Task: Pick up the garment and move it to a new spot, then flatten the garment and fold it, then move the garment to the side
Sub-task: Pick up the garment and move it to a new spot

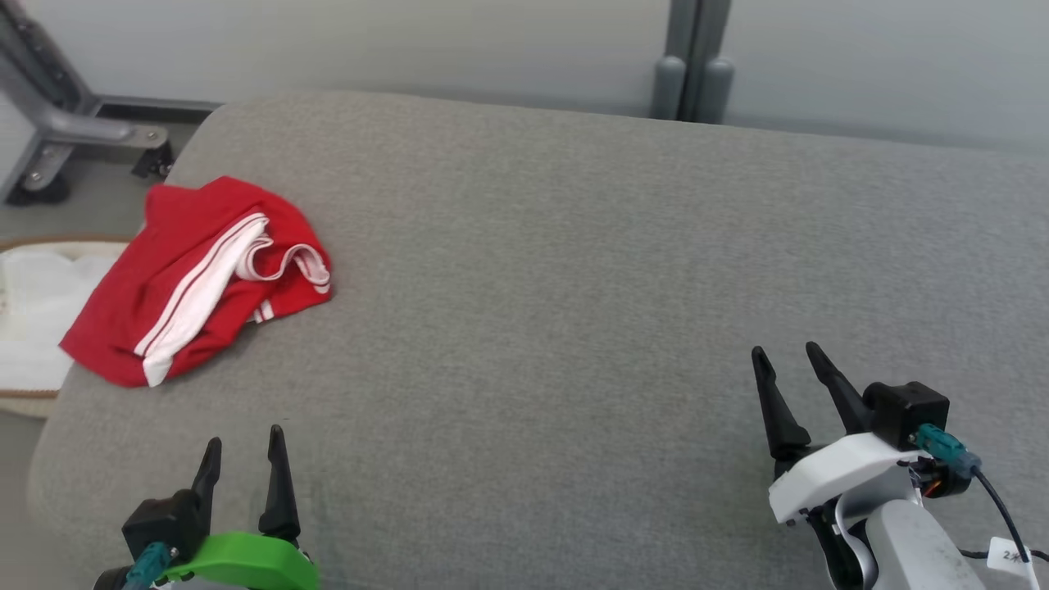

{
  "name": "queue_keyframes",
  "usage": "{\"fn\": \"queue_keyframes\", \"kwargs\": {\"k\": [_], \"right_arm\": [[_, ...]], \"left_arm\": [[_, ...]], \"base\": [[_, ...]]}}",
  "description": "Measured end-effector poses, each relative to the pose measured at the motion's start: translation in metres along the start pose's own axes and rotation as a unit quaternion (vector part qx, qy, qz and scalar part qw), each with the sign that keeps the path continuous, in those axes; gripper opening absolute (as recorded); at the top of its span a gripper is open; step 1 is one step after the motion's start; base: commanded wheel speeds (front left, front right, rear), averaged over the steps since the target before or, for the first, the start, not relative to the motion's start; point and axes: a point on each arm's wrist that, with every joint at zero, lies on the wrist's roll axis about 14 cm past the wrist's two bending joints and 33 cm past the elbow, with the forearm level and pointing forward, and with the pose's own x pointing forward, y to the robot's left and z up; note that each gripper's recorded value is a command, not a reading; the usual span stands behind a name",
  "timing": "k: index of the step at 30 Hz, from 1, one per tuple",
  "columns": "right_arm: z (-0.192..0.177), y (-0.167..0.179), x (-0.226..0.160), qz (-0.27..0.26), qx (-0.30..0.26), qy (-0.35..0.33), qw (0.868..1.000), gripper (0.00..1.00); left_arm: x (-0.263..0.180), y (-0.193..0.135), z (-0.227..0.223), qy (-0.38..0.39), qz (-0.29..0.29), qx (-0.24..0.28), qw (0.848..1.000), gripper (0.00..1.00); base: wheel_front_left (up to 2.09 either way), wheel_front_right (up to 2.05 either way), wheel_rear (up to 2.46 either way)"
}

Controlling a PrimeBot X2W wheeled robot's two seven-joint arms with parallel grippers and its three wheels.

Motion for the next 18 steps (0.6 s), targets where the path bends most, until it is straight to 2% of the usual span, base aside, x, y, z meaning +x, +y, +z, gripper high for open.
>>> {"fn": "queue_keyframes", "kwargs": {"k": [12,18], "right_arm": [[-0.039,0.080,0.035,0.112,0.015,0.050,0.992,1.00],[-0.048,0.097,0.043,0.137,0.018,0.060,0.989,1.00]], "left_arm": [[-0.048,0.079,0.000,-0.005,0.134,-0.022,0.991,1.00],[-0.058,0.093,-0.004,0.002,0.161,-0.027,0.987,1.00]], "base": [[0.00,0.00,0.00],[0.00,0.00,0.00]]}}
